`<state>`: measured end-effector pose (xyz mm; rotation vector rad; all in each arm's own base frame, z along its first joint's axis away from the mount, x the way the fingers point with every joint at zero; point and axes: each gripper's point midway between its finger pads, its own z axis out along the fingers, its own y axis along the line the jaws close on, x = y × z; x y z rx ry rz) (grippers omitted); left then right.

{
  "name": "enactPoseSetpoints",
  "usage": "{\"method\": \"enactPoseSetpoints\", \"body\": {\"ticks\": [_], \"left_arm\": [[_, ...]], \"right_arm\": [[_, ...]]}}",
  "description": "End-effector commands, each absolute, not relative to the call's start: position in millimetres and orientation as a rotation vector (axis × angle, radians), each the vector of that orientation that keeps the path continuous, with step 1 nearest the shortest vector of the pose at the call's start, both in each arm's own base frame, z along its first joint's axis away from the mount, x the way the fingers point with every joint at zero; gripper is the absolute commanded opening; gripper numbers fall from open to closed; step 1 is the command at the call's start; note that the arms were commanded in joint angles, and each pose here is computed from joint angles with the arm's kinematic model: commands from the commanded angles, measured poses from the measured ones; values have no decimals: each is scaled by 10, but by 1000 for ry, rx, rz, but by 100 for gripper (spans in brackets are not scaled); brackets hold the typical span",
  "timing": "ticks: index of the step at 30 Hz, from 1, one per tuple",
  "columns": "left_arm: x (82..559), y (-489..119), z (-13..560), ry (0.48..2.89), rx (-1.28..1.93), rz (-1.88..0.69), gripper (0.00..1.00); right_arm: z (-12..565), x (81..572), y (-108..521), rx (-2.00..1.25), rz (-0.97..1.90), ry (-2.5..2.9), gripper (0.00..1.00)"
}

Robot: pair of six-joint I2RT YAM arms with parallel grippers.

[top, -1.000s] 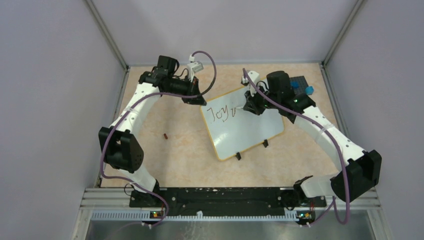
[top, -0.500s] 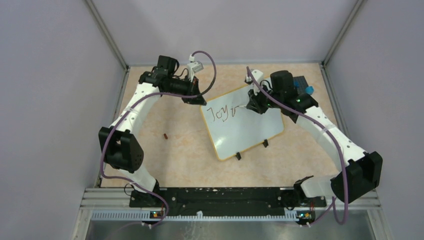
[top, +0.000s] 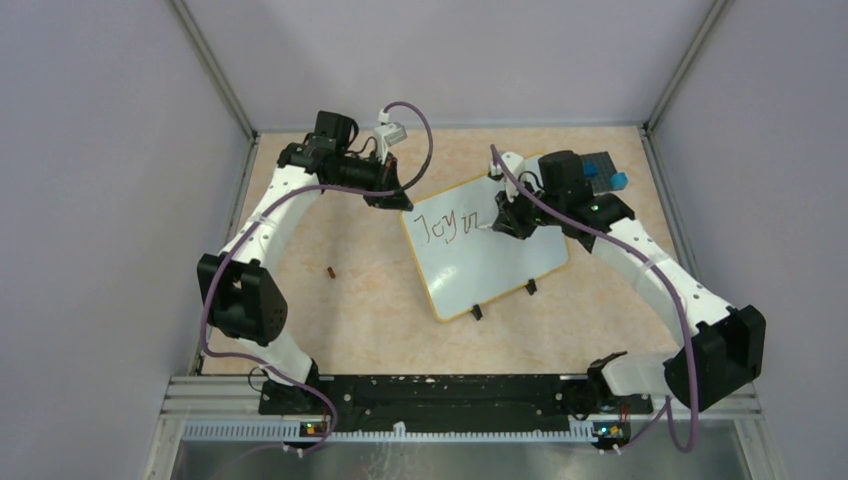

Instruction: Write a sentence on the whiteboard

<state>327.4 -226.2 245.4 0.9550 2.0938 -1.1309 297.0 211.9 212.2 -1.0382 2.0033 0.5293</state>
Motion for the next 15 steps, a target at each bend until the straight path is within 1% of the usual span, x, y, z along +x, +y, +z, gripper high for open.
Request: {"method": "enactPoseSetpoints", "body": {"ticks": [1,6,15], "left_arm": [[3310,-2295,2458,2044,1005,-1128,0],[3393,-2280,2386,2055,1036,-1095,0],[3654,-2278,2328,2074,1078,-1028,0]], "right_arm": [[2540,2977,2156,-1030,534,1896,0],[2803,2926,2151,-1018,583,1854,0],[2900,2850,2132,-1036,605,1838,0]]}}
